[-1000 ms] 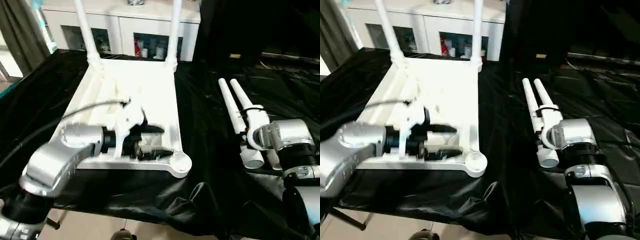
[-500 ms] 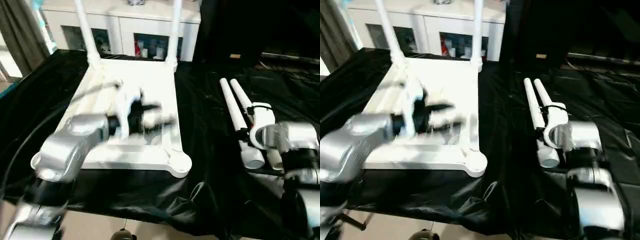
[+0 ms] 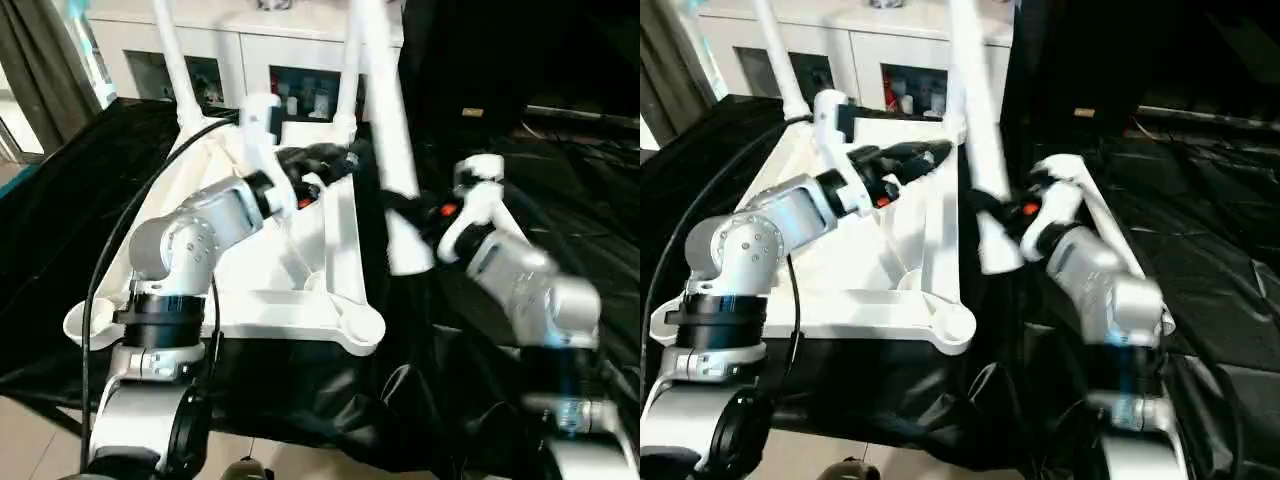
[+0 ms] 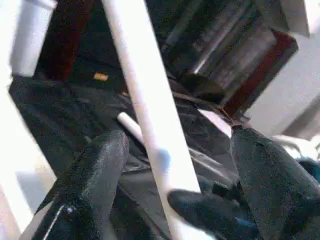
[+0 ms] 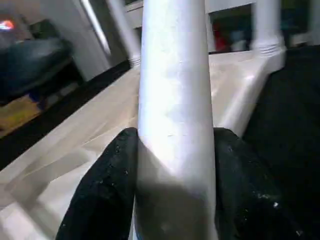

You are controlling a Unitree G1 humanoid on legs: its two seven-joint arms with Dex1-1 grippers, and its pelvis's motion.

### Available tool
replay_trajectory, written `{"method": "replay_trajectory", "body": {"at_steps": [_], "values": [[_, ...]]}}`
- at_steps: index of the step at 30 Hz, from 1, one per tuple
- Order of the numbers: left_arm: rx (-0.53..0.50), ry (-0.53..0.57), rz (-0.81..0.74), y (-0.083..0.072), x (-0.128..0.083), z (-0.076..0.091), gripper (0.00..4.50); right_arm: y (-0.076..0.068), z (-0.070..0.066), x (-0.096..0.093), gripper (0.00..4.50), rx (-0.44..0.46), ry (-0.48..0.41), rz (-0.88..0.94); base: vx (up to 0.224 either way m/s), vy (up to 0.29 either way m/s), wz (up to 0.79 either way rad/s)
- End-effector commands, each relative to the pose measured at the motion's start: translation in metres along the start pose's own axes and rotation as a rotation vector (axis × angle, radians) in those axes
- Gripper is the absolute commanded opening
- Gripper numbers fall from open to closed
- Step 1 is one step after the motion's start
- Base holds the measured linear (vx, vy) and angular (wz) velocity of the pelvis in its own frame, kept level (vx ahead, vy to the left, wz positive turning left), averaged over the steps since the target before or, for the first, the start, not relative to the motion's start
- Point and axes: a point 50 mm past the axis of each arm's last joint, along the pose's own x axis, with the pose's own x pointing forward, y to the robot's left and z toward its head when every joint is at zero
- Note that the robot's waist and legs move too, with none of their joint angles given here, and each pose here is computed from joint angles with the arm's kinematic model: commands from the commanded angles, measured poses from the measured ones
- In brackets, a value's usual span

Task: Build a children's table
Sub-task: Pick table leg

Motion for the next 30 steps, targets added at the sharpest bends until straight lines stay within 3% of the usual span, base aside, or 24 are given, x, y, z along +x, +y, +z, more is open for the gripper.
{"method": "replay_trajectory", "body": {"at_steps": [1, 6, 14, 16, 18, 22, 30], "values": [[-0.028, -0.007, -0.021, -0.005, 0.006, 0.004, 3.73, 0.013, 0.006, 0.004, 1.84, -0.029, -0.043, 0.071, 0.000, 0.000, 0.00], [-0.078, 0.012, 0.019, -0.005, 0.019, -0.011, 3.73, 0.031, 0.001, 0.007, 1.83, -0.055, -0.052, 0.160, 0.000, 0.000, 0.00], [-0.101, -0.008, 0.023, -0.004, 0.021, -0.009, 3.73, 0.043, -0.002, 0.014, 1.83, -0.076, -0.044, 0.225, 0.000, 0.000, 0.00], [-0.101, -0.011, 0.029, -0.004, 0.019, -0.009, 3.37, 0.044, -0.003, 0.015, 1.83, -0.081, -0.039, 0.227, 0.000, 0.000, 0.00], [-0.103, -0.015, 0.030, -0.004, 0.018, -0.009, 3.37, 0.044, -0.004, 0.016, 1.83, -0.085, -0.036, 0.227, 0.000, 0.000, 0.00], [-0.101, -0.021, 0.040, -0.003, 0.017, -0.008, 2.91, 0.044, -0.005, 0.016, 1.83, -0.088, -0.031, 0.222, 0.000, 0.000, 0.00], [-0.077, -0.049, 0.137, 0.002, 0.017, -0.010, 2.11, 0.043, -0.013, 0.022, 1.83, -0.212, 0.033, 0.153, 0.000, 0.000, 0.00]]}}
